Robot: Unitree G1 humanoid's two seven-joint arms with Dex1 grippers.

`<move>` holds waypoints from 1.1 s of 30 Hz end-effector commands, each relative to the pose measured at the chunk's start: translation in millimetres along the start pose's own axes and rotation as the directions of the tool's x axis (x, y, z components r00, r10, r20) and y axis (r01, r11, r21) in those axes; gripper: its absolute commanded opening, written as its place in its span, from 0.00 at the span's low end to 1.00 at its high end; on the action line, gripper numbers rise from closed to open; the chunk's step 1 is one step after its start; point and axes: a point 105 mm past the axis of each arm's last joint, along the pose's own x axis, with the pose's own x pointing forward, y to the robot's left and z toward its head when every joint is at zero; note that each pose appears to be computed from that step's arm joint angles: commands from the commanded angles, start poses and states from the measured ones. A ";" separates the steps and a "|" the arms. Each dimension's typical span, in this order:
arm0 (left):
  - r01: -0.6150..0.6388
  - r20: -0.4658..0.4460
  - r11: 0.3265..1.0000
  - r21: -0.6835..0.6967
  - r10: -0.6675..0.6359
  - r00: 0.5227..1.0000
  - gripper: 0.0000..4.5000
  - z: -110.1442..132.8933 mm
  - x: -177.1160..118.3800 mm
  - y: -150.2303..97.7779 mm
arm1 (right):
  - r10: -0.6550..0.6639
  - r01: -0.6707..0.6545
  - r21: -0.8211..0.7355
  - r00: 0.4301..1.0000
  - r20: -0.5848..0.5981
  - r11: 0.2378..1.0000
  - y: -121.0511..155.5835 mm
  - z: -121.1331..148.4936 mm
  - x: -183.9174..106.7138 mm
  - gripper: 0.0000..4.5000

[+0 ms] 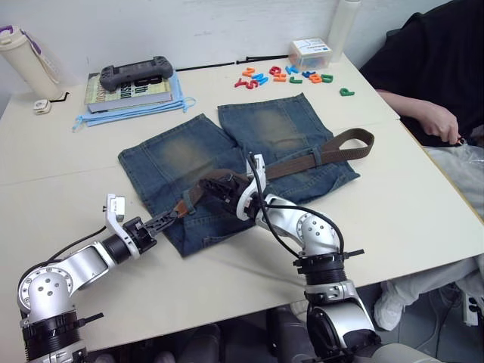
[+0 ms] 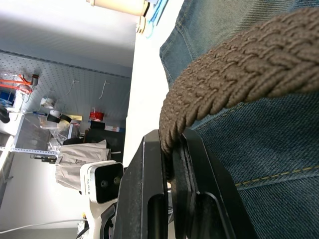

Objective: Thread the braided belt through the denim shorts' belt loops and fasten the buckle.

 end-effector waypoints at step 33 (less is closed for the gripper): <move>0.156 0.047 0.985 -0.078 -0.152 0.987 0.84 2.7 0.6 -21.0 | 0.181 -0.175 0.123 0.983 -0.040 0.977 37.2 -24.2 13.7 0.00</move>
